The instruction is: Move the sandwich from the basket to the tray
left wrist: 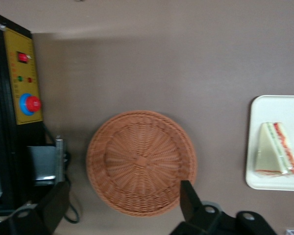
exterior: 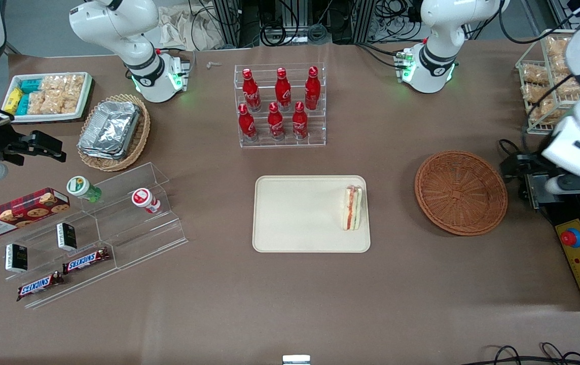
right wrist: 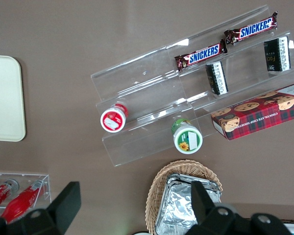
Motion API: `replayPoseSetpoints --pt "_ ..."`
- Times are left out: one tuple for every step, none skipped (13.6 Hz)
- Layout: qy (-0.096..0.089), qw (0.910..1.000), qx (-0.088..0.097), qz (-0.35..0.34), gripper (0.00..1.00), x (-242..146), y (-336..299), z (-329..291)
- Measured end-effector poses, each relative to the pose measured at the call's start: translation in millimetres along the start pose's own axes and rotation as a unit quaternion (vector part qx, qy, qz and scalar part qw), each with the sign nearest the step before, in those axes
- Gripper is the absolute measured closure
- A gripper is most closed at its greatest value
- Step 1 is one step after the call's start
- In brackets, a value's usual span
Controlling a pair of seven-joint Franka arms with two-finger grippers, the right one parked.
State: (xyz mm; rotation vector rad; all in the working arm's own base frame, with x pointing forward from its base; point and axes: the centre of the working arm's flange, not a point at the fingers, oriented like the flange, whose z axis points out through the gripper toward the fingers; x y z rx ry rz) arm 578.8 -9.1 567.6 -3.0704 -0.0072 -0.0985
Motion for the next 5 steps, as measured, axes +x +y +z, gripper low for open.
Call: replayPoseSetpoints --pt "-0.006 1.0000 -0.005 -0.006 0.00 1 -13 1" --pt "-0.016 0.9997 -0.013 -0.012 0.00 2 -21 3" --pt "-0.026 0.9994 -0.019 -0.014 0.00 5 -23 3" --pt "-0.033 0.9991 -0.023 -0.015 0.00 9 -22 2" --pt "-0.036 0.9988 -0.026 -0.021 0.00 12 -22 1"
